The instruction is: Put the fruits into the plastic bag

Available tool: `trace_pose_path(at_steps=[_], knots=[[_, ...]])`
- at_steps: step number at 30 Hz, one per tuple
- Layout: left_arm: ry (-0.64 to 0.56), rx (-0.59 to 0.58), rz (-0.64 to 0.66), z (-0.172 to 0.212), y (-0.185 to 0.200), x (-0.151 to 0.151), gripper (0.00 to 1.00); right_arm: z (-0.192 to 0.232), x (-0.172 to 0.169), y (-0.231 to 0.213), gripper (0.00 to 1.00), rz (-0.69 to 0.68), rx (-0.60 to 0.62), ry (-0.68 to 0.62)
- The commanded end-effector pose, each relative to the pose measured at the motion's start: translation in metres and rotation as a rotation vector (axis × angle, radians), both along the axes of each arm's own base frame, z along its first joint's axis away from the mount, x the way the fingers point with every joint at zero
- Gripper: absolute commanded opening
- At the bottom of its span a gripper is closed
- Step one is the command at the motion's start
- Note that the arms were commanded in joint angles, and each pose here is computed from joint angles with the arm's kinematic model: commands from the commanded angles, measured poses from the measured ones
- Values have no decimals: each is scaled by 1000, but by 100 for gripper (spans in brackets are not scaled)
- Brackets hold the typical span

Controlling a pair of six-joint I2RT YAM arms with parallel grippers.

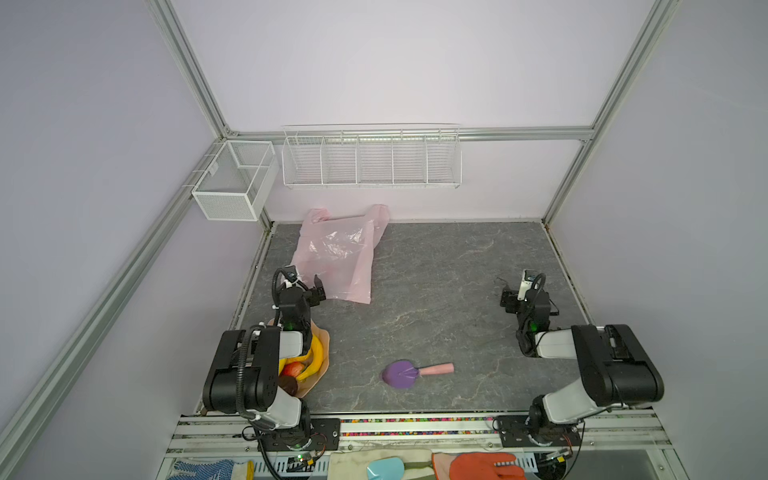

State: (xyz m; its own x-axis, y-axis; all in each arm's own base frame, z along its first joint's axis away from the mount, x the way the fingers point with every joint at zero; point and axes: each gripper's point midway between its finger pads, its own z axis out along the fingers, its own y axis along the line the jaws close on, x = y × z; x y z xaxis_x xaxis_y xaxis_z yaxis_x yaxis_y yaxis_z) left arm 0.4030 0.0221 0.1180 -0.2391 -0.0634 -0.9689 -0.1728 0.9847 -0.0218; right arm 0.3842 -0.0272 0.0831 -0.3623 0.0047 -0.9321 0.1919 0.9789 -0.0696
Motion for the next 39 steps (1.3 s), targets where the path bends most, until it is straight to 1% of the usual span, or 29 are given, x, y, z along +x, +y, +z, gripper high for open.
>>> trace_pose_path(at_steps=[1,29,32,33,36,39], knots=[[-7,0,11,-1,3,-2,99,13,5,-1,88,-4,-20,-41],[-7,1,10,-1,2,-2,99,13,5,-1,88,-4,-20,-40],[-11,3,-25,0,-3,-1,99,17,5,-1,88,-6,-24,-51],[-15,5,-40,2,-6,-2,99,16,5,1,88,0,-20,-28],[-42,5,-24,16,-3,-8,99,23,6,6,88,30,-35,-45],[-49,15,-33,37,-6,-13,99,38,6,4,88,11,-33,9]])
